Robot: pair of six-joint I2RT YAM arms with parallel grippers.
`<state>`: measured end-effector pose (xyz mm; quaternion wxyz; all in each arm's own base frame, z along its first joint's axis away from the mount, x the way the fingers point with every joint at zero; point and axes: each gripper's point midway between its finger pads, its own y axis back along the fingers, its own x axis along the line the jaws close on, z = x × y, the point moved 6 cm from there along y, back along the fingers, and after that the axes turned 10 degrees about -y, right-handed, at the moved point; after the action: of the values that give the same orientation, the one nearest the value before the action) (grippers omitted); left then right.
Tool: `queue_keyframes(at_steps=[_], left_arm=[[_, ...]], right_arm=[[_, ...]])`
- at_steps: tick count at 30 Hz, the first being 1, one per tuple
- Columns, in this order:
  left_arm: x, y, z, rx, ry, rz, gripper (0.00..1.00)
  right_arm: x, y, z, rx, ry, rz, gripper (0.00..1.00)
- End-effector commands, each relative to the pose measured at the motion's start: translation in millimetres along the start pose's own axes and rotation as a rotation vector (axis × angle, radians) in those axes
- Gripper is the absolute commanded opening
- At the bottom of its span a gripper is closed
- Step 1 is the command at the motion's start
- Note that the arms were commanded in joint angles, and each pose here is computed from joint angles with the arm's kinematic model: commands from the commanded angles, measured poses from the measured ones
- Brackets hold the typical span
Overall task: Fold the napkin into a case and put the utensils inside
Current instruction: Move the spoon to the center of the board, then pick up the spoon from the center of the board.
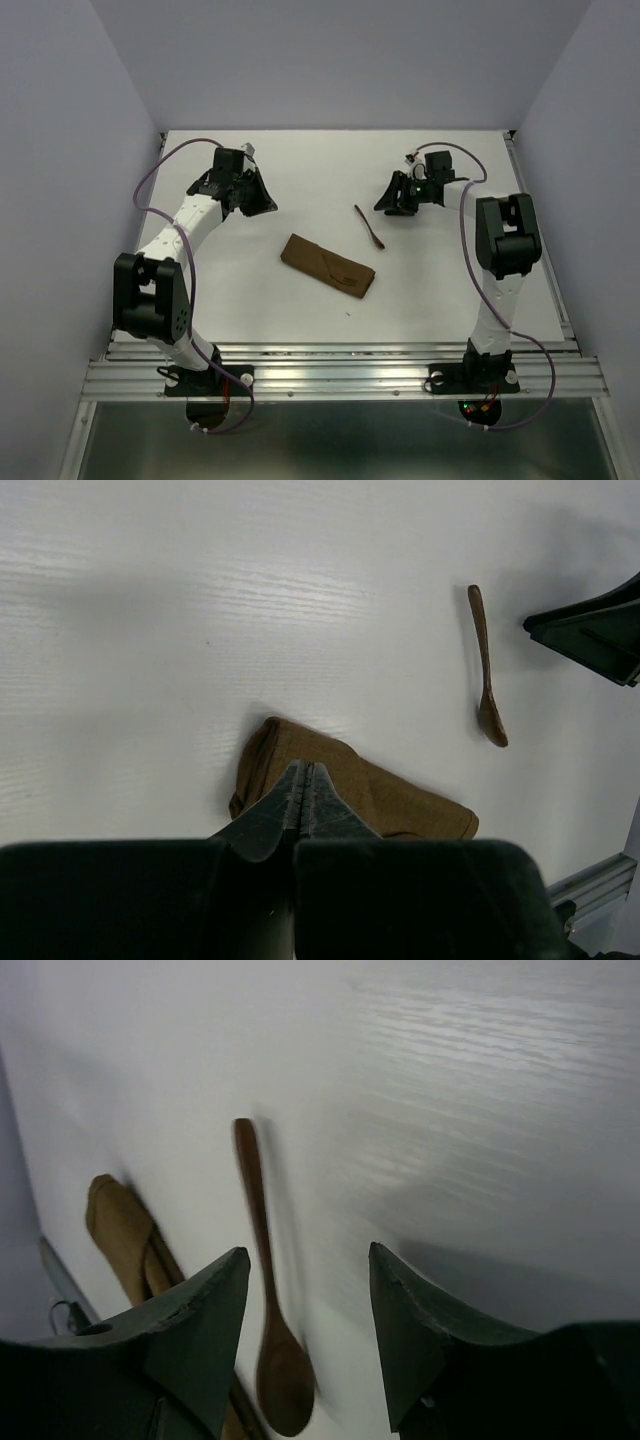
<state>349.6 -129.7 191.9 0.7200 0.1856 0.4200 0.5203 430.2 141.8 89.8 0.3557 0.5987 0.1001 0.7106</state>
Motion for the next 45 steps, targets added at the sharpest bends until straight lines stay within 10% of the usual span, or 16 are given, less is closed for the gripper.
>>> queue_keyframes(at_steps=[1, 28, 39, 45], left_arm=[[0.5, 0.4, -3.9, 0.008, -0.025, 0.000, 0.05], [11.8, -8.3, -14.5, 0.050, -0.008, 0.065, 0.04], [18.4, -20.4, -22.5, 0.089, 0.014, 0.087, 0.04], [20.4, -21.7, -24.5, 0.102, 0.007, 0.090, 0.04]], right_arm=[[19.7, 26.7, 28.8, -0.214, 0.136, -0.212, 0.57], [53.0, -47.4, -61.3, -0.055, 0.473, -0.526, 0.50], [56.8, -45.0, -55.6, -0.130, 0.499, -0.681, 0.03], [75.3, -26.8, -37.5, -0.188, 0.632, -0.689, 0.01]])
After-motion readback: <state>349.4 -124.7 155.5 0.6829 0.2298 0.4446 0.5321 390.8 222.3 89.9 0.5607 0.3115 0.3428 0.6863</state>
